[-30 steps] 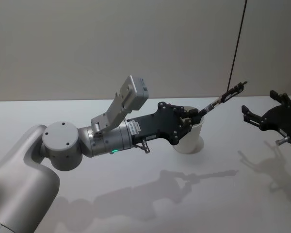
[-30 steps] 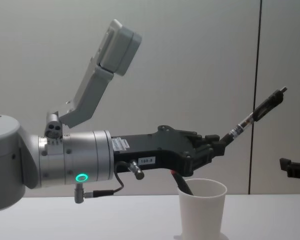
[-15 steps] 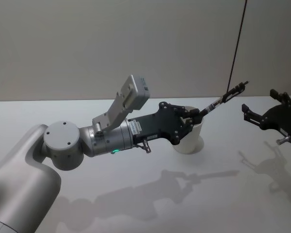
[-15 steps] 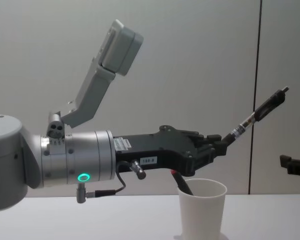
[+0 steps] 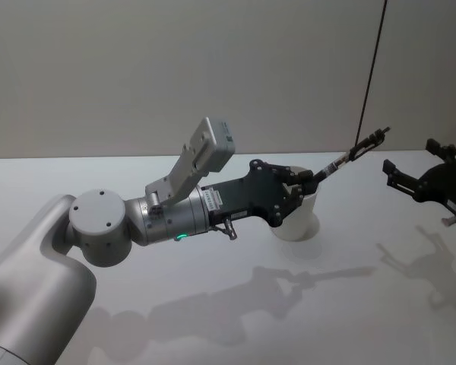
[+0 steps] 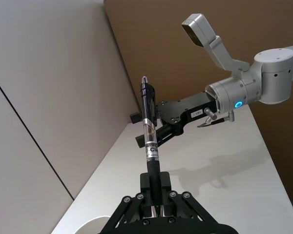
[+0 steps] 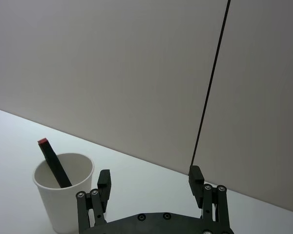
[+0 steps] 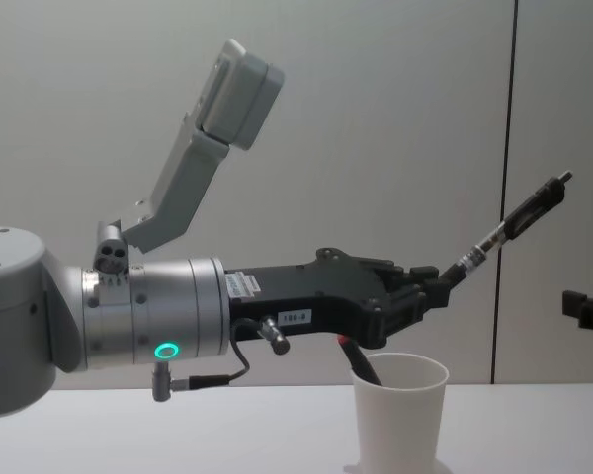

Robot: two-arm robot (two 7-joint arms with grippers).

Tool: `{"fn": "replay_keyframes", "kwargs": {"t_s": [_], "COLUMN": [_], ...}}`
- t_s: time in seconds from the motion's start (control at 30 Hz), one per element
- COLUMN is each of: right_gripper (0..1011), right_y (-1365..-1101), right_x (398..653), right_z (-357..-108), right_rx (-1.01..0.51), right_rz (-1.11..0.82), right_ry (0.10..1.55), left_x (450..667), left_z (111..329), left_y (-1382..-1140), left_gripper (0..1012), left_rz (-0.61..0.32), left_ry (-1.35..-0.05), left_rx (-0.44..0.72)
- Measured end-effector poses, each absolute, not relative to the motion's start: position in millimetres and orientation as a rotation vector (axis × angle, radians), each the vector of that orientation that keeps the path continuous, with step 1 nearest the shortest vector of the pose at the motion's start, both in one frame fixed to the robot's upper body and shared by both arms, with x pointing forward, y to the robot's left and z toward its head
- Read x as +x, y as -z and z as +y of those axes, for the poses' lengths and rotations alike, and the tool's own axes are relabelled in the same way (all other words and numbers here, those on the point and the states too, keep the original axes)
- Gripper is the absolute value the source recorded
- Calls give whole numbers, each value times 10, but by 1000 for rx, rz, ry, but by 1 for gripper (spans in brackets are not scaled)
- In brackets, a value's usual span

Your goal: Place the pen into the pen holder.

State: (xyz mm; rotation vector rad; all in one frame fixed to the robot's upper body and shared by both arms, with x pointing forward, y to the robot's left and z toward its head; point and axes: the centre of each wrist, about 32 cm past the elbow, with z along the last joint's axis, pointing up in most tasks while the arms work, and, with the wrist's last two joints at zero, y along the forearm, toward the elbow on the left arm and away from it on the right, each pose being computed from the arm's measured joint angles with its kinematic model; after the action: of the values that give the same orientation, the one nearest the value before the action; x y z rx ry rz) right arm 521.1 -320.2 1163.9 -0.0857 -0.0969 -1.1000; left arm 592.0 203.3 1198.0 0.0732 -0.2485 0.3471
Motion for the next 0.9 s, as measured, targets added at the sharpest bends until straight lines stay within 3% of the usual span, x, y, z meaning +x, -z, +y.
{"fn": "replay_keyframes", "kwargs": {"t_s": [0.9], "right_gripper": [1001], "right_y": [-11684], "right_x": [4988], "right_z": [-3407], "right_rx": [113], "right_rz": [235], "right_ry": [940], "left_x": [5922], "left_z": [2033], "left_y": [-11980], "left_gripper": [129], "left_rz": [-248], "left_ry": [-347], "left_rx": [73]}}
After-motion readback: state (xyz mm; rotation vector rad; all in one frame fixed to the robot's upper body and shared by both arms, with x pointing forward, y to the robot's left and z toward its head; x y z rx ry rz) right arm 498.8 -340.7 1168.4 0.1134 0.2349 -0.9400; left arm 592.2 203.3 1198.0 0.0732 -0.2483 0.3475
